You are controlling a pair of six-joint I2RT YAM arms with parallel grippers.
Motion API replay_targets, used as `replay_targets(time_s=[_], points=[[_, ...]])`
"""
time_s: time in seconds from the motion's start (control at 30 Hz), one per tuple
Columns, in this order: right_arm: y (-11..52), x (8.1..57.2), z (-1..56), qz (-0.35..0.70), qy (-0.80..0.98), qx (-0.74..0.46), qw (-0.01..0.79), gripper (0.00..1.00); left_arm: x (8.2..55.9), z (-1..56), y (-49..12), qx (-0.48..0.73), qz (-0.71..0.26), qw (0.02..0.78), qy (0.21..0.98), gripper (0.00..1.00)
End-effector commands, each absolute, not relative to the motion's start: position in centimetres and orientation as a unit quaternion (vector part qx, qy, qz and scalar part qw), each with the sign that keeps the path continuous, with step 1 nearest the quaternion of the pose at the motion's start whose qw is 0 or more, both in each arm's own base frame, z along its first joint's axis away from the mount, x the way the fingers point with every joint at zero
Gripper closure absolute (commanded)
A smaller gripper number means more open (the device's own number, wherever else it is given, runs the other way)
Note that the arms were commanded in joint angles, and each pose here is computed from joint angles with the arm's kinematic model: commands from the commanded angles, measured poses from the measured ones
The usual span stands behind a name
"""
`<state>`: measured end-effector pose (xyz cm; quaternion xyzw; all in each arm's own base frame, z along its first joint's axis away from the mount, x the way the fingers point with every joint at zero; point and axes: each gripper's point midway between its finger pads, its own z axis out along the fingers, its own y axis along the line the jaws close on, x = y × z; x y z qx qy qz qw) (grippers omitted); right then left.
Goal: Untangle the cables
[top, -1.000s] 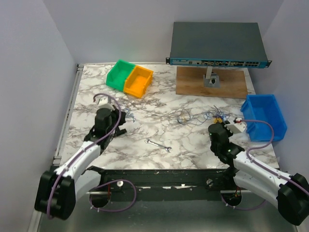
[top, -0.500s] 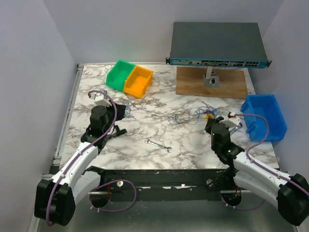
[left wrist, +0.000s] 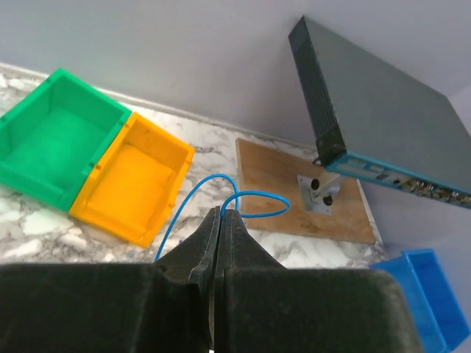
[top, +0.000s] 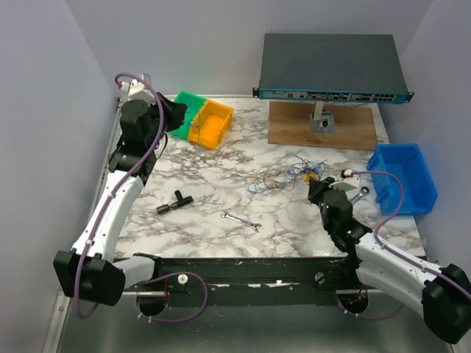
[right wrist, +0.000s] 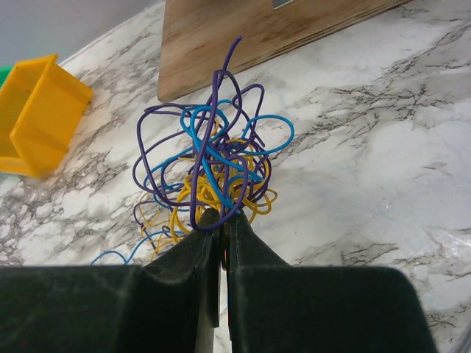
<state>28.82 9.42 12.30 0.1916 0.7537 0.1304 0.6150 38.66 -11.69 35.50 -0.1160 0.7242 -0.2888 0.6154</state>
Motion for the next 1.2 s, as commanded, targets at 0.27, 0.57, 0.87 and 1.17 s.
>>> replay_targets(time_s=[0.27,0.57,0.87,1.17], points=[[10.4,29.4,11.8,0.142,0.759,0.184,0.608,0.99,48.1,36.7,-13.7,-0.105,-0.365,0.537,0.753,1.0],[10.4,29.5,11.5,0.136,0.764,0.186,0.602,0.99,53.6,33.5,-15.6,-0.109,-0.432,0.48,0.755,1.0],[10.3,29.4,11.3,0.134,0.766,0.191,0.6,0.99,56.9,25.4,-15.4,-0.156,-0.413,0.42,0.793,1.0],[10.2,29.5,11.1,0.13,0.767,0.195,0.598,0.99,57.5,18.5,-13.3,-0.192,-0.305,0.362,0.86,1.0]])
